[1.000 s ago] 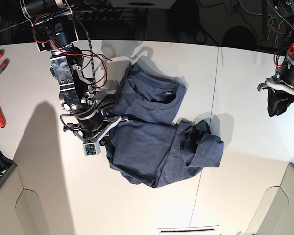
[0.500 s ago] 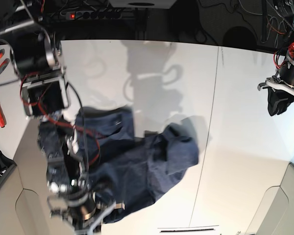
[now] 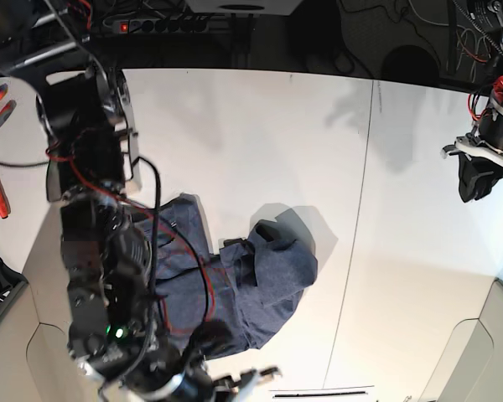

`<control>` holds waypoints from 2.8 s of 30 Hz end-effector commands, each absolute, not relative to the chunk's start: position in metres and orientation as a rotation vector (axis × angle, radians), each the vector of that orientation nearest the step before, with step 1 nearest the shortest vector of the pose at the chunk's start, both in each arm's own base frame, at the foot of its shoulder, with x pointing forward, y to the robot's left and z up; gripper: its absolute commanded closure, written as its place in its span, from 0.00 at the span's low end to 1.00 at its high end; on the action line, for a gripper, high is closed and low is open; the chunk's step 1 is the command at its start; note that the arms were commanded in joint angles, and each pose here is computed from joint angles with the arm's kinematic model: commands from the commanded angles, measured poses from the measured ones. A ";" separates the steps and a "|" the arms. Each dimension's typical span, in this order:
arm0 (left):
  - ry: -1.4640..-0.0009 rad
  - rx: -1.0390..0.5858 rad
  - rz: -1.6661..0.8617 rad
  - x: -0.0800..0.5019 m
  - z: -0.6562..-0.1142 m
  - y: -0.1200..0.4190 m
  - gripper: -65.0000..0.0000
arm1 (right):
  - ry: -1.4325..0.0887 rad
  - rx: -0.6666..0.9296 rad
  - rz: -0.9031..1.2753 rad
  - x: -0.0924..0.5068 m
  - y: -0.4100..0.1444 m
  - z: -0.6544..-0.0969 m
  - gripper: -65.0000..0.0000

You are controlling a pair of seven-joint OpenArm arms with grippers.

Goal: Layout the t-shirt on the table in an organized manner, then fold the t-shirt properly
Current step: 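Lift the shirt with the right gripper and lay it back flatter, then grasp the shirt hem with the right gripper and pull it away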

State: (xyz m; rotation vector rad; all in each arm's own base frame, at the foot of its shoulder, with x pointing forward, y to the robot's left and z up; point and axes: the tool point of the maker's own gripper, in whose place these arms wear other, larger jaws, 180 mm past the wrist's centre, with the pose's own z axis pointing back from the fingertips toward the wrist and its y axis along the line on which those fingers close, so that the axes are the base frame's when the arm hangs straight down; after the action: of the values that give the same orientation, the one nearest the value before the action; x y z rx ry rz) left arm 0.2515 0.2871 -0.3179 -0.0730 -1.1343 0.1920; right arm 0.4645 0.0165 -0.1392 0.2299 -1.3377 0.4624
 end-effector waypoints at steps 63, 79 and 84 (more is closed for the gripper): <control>-1.218 -0.112 0.196 0.263 -0.297 0.285 0.70 | -1.121 -0.054 0.155 0.453 -0.127 -0.324 0.48; -1.220 -0.113 0.196 0.264 -0.297 0.285 0.70 | -0.979 0.188 0.185 0.462 -0.139 -0.392 0.48; -1.215 -0.103 0.191 0.264 -0.298 0.286 0.70 | -1.014 0.215 0.193 0.464 -0.132 -0.386 0.48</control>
State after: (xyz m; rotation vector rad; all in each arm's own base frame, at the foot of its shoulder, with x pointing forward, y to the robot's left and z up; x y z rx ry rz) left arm 0.2586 0.2842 -0.3112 -0.1058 -1.1665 0.2096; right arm 0.4472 -0.1328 -0.4100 0.2067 -0.9389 0.1936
